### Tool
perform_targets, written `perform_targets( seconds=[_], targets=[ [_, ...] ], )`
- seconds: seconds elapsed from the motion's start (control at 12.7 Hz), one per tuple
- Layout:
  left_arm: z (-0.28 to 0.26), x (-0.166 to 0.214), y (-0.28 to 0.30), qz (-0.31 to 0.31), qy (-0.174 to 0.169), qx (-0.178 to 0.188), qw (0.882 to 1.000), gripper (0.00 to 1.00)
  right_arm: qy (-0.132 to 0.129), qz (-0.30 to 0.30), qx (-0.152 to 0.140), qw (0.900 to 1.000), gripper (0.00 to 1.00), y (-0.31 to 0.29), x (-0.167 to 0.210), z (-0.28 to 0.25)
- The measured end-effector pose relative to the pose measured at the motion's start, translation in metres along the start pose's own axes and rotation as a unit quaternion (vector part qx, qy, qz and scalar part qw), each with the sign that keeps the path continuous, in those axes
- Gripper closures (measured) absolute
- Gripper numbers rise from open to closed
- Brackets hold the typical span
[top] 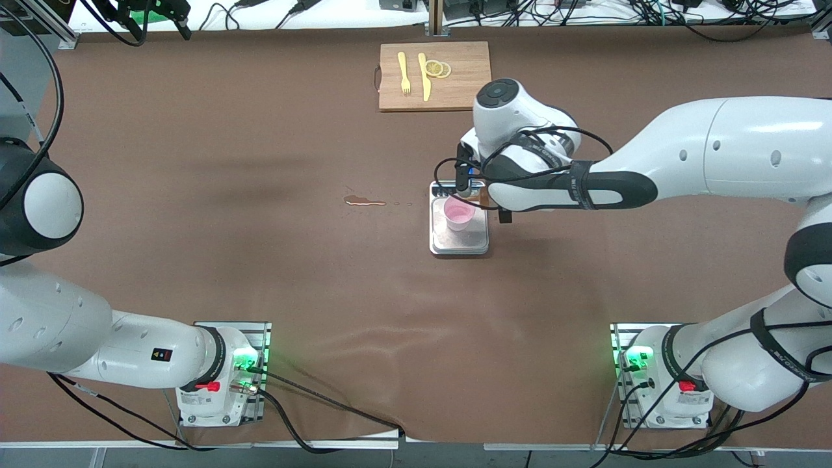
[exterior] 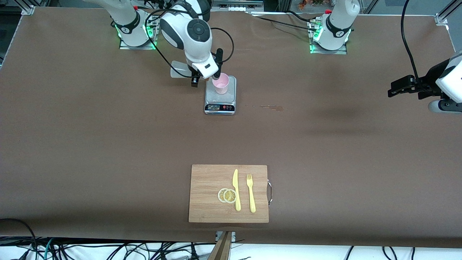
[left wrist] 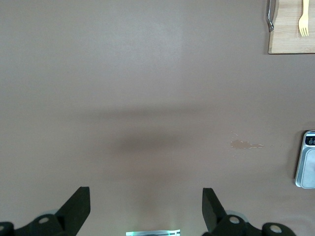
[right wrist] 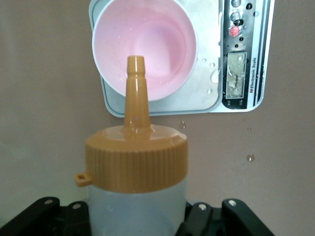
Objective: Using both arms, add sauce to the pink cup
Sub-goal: 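Squeeze sauce from the bottle into the pink cup with the right gripper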
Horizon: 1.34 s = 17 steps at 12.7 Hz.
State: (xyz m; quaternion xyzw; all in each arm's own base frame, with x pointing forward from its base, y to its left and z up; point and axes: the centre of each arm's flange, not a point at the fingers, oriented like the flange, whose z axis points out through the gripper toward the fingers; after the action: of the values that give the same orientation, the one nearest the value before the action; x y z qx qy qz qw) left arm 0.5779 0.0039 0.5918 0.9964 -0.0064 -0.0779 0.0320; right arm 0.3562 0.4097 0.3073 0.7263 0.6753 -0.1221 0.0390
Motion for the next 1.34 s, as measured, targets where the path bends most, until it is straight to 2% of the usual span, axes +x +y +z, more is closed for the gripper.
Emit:
perform_targets(
  seconds=[0.31,0.55,0.79,1.18,1.34],
  targets=[
    [0.000,0.000,0.000,0.000,0.000,0.000,1.000,0.00,-0.038,-0.008,-0.001,0.999,0.75,0.004,0.012,-0.006],
    [0.000,0.000,0.000,0.000,0.000,0.000,1.000,0.00,-0.068,-0.014,0.000,0.998,0.81,0.005,0.014,-0.008],
    [0.000,0.000,0.000,0.000,0.000,0.000,1.000,0.00,-0.088,-0.016,-0.003,0.996,0.81,-0.002,0.017,-0.007],
    [0.000,0.000,0.000,0.000,0.000,0.000,1.000,0.00,-0.084,-0.007,-0.006,0.996,0.81,0.007,0.014,-0.014],
    [0.000,0.000,0.000,0.000,0.000,0.000,1.000,0.00,-0.063,0.002,0.001,0.998,0.81,0.030,-0.004,-0.032]
  ],
)
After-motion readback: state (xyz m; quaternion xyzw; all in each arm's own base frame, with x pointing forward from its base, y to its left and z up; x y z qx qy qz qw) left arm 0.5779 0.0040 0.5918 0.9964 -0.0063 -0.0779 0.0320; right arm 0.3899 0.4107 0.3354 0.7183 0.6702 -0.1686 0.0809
